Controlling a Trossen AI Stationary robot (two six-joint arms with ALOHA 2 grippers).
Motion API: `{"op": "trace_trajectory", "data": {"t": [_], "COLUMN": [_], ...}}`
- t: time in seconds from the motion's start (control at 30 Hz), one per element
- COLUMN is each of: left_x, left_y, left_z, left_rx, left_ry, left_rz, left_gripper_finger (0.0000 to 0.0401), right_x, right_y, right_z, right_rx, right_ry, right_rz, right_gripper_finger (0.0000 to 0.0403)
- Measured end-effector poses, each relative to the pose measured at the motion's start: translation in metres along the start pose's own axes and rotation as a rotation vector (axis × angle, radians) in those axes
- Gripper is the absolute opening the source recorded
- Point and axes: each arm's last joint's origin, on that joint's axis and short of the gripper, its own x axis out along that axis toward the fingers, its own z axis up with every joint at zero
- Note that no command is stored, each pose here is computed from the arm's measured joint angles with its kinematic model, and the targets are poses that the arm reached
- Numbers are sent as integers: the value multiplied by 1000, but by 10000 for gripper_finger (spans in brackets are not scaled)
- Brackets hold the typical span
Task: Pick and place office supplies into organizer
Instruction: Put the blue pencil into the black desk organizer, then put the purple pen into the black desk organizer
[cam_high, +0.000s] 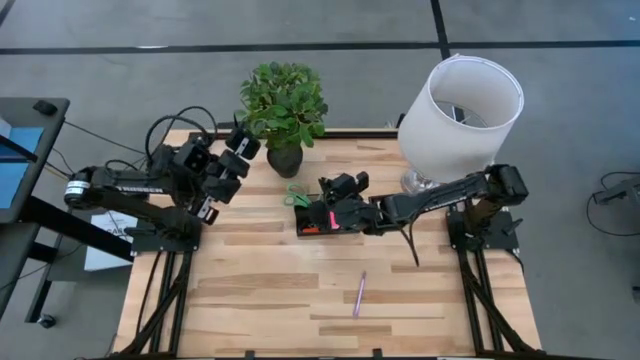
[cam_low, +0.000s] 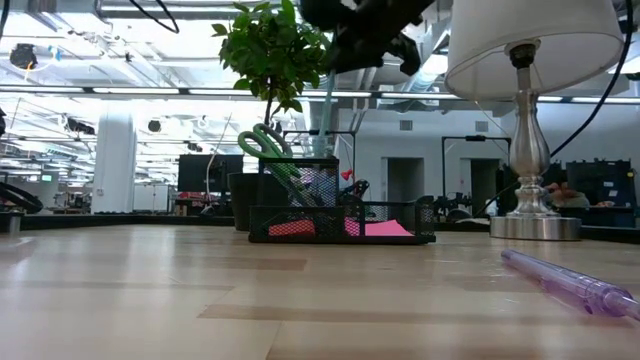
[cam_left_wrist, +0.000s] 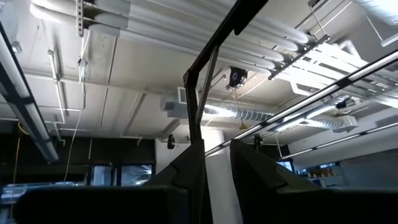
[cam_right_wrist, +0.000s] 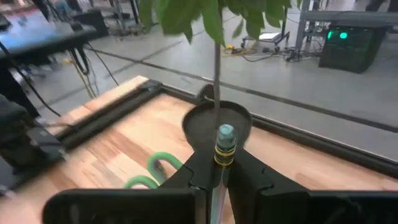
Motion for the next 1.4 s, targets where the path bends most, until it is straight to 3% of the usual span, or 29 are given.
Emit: {"op": "trace_trajectory", "data": {"t": [0.17, 0.37, 0.8, 0.93, 1.07, 1.2, 1.3, 1.4], "left_x": [0, 0, 0, 0, 0, 0, 0, 0], "left_y": [0, 0, 0, 0, 0, 0, 0, 1], "left_z": [-1, 0, 0, 0, -1, -1, -1, -4], "left_rx": [-2, -1, -1, -7, -31, -66, -68, -124], "left_ry": [3, 0, 1, 0, 6, 6, 10, 47], "left_rz": [2, 1, 1, 0, 1, 1, -8, -12], "left_gripper_finger": [71, 71, 71, 71, 71, 71, 71, 71], "right_x": [3, 7, 8, -6, -34, -75, -98, -117], "right_y": [-5, -6, -6, -5, 0, 4, 11, 20], "right_z": [-4, -2, 1, 17, 48, 70, 65, 47], "right_rx": [-52, -34, -14, 11, 22, 30, 37, 82], "right_ry": [41, 63, 51, 21, -36, -32, 66, 197], "right_rz": [-23, 22, 29, 60, 141, 358, 549, 624], "right_gripper_finger": [29, 25, 144, 165, 173, 168, 162, 155]}}
